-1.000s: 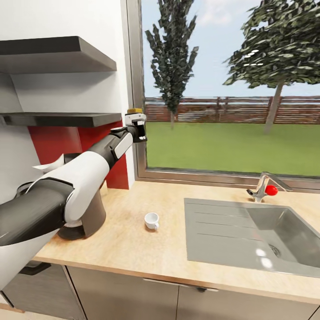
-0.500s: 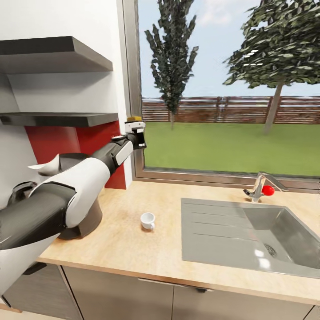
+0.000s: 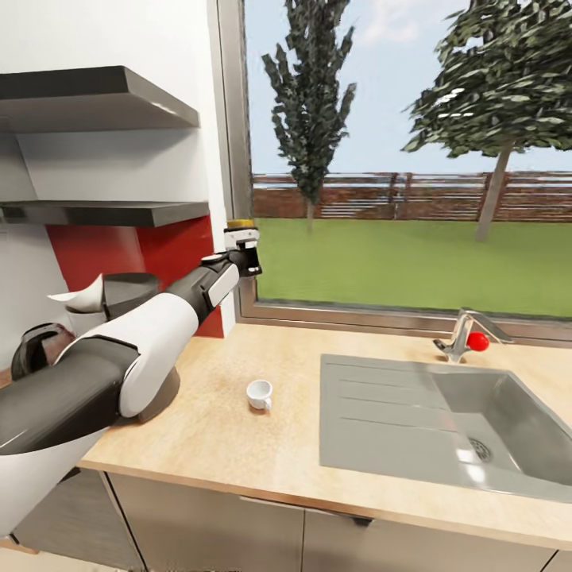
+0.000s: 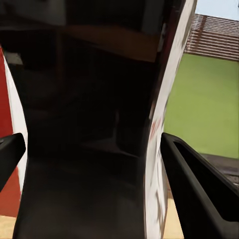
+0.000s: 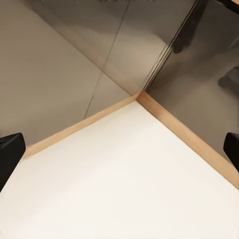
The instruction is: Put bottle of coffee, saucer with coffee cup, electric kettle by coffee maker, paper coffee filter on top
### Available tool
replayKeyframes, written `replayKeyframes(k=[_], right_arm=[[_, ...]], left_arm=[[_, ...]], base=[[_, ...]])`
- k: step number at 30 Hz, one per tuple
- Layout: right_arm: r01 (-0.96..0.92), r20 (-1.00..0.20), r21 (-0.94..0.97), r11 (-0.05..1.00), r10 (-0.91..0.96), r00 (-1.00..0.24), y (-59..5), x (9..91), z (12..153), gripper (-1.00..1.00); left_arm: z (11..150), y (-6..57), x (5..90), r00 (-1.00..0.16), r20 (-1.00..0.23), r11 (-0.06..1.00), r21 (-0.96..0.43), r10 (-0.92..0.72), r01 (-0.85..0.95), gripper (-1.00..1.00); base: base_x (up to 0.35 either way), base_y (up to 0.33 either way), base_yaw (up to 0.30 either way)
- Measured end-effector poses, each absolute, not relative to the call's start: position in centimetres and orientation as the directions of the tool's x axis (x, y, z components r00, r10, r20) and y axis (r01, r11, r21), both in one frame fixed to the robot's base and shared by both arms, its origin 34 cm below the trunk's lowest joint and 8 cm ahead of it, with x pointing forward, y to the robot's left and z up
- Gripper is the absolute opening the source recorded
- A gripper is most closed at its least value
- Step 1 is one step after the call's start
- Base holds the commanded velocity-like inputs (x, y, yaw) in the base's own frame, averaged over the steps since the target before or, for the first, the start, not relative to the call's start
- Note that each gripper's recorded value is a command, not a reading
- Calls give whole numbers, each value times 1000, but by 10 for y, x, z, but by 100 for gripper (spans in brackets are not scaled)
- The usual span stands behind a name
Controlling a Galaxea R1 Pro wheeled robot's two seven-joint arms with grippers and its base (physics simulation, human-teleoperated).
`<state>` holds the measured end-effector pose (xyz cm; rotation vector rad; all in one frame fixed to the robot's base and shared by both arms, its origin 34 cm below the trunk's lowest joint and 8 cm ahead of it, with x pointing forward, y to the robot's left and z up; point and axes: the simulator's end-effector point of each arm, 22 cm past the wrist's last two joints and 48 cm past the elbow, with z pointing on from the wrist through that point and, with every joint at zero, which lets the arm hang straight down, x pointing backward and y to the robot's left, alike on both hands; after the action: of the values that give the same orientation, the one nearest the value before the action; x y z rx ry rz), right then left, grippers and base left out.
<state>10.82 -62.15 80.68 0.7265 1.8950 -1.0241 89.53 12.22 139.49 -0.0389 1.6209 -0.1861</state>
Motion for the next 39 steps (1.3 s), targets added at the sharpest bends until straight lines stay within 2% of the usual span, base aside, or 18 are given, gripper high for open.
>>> replayKeyframes(k=[11,20,31,39], right_arm=[[782,-873,-374,498,95,-478,-621,108,807,100],[782,-872,-373,500,98,-479,-619,108,805,100],[783,-874,-371,500,99,-477,-618,109,805,100],[780,-880,-361,511,91,-467,-618,116,806,100]], left_arm=[[1394,122,895,-62,-988,986,-144,-139,89,-100],[1387,129,896,-70,-988,988,-143,-139,60,-100],[1363,142,899,-75,-987,989,-145,-144,18,-100],[1360,144,899,-62,-988,990,-143,-143,11,-100]], base=[[10,-3,67],[199,0,12],[35,0,182],[2,0,49]])
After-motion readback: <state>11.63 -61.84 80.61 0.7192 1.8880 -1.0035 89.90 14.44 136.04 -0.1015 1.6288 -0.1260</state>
